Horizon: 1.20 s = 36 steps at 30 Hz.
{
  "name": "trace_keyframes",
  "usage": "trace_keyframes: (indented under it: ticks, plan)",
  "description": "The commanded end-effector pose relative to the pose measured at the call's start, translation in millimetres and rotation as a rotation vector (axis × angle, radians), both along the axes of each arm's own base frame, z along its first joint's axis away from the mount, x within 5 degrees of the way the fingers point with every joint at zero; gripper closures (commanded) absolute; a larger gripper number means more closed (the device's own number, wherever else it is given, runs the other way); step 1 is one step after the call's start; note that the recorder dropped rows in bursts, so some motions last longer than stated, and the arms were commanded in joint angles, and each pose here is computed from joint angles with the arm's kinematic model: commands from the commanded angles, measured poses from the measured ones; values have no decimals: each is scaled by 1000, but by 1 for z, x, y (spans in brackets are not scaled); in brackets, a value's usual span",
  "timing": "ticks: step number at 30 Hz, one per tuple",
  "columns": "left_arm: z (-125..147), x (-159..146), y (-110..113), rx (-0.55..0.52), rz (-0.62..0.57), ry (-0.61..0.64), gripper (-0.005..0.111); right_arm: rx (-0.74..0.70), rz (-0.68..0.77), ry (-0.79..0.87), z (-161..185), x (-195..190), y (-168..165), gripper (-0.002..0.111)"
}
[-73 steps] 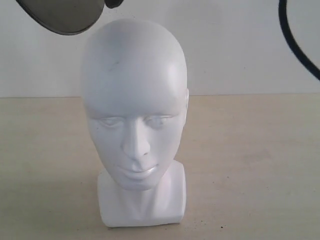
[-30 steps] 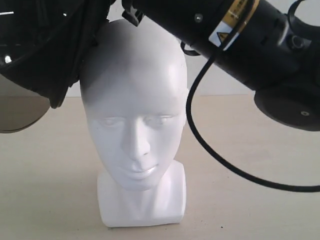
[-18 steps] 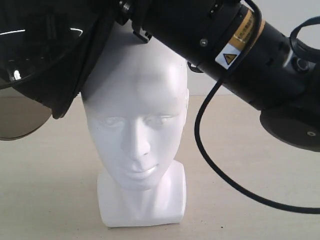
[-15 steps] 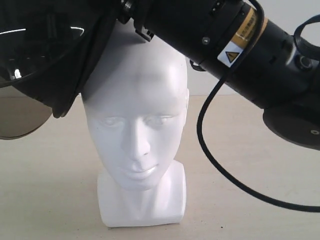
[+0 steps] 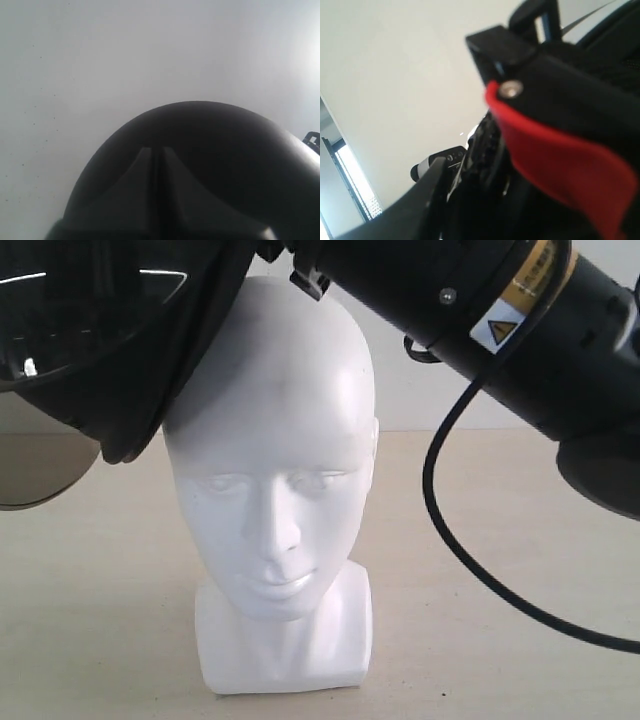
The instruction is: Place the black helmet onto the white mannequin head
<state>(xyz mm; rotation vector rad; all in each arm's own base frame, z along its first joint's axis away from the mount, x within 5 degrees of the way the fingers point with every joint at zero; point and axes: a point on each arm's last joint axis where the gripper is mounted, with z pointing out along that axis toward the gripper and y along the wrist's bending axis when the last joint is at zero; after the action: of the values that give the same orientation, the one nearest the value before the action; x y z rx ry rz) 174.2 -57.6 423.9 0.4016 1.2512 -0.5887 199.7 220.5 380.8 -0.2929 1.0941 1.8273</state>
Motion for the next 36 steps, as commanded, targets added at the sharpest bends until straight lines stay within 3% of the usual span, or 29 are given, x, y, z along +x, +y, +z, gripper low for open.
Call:
trace_keyframes:
  ticks: [1,10,19,27,36]
  plan:
    - [2,0,-1,-5,-17,-5,103,99,-58,-122,22,-6,-16,108]
    - [2,-2,-3,16,-40,-16,103,68,-59,-146,21,-4,-18,108]
    - [1,-1,-4,28,-41,-11,103,57,-132,-110,13,0,-45,108]
    - [-8,13,-12,14,-153,25,103,50,-191,-96,5,-5,-62,108]
    - [-14,21,-14,15,-181,44,103,41,-230,-102,1,-6,-70,108]
